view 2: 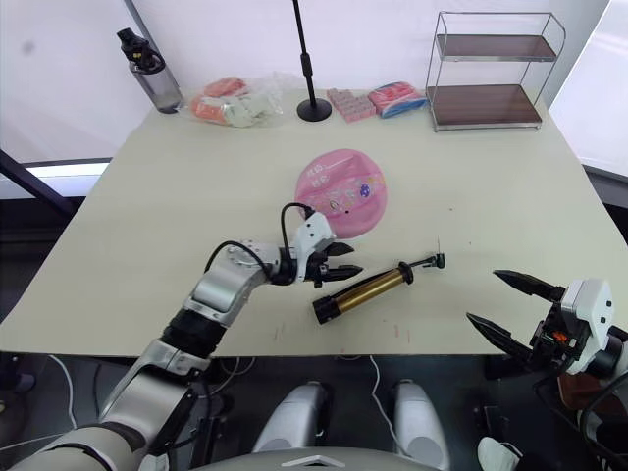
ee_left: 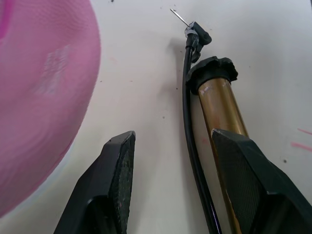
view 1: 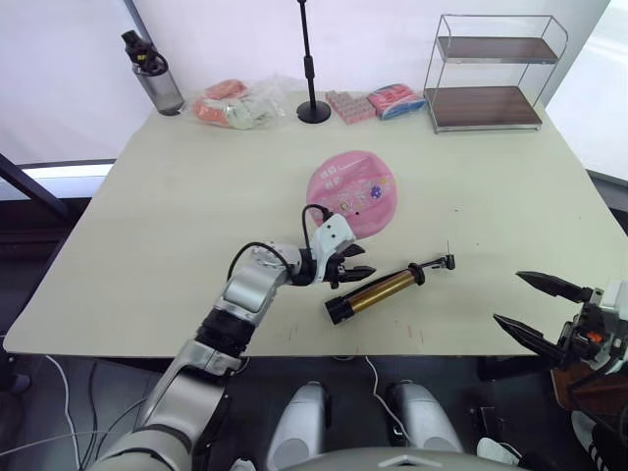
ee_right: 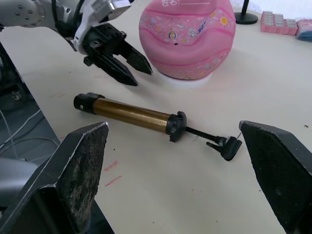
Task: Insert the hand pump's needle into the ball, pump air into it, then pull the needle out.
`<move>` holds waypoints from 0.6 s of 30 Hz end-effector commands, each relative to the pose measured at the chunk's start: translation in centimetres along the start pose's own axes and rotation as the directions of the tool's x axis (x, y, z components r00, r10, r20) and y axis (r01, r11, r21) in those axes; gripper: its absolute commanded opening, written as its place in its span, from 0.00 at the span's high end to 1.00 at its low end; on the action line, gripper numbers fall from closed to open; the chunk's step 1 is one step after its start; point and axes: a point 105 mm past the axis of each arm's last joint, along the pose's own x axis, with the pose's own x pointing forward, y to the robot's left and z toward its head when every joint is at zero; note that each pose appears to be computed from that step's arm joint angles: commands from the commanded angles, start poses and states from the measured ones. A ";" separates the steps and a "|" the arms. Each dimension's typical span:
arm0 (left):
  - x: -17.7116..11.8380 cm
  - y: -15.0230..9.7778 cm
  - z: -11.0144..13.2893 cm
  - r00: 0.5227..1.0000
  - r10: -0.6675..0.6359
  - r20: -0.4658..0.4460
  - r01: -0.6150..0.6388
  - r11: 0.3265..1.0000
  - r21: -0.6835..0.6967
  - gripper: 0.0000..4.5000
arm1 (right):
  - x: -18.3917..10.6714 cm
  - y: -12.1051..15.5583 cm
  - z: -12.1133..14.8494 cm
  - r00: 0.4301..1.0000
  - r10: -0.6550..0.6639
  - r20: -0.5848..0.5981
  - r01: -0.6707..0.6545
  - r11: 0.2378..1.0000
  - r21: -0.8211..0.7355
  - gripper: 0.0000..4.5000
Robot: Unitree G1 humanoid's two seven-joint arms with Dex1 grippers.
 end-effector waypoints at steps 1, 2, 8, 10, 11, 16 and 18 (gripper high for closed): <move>0.5 0.0 0.8 1.000 0.005 0.012 -0.006 0.999 0.037 0.41 | -0.2 -0.2 0.5 1.000 -0.013 -0.001 0.013 0.999 -0.035 0.00; 0.9 -0.1 0.8 1.000 0.000 0.003 0.000 0.999 0.047 0.41 | -0.2 -0.3 0.5 1.000 -0.018 0.000 0.018 0.999 -0.030 0.00; 2.7 0.2 0.4 0.999 0.006 -0.036 -0.004 0.999 0.047 0.41 | 0.2 -0.4 0.8 1.000 -0.026 0.010 0.026 0.999 -0.026 0.00; 3.2 0.2 0.2 0.999 0.006 -0.051 -0.003 0.999 0.050 0.41 | 0.4 -0.3 0.9 1.000 -0.025 0.016 0.025 0.999 -0.022 0.00; 3.5 0.2 0.2 0.998 0.001 -0.055 0.002 0.999 0.051 0.41 | 0.5 -0.2 0.9 1.000 -0.025 0.017 0.025 0.999 -0.020 0.00; 4.8 -0.4 -0.1 0.996 -0.043 -0.082 0.048 0.998 0.049 0.41 | 0.9 0.0 0.8 0.999 -0.030 0.012 0.030 1.000 -0.005 0.00; 5.3 -0.5 -0.4 0.994 -0.049 -0.097 0.054 0.997 0.053 0.41 | 1.0 -0.1 0.8 0.999 -0.046 0.007 0.046 0.999 -0.001 0.00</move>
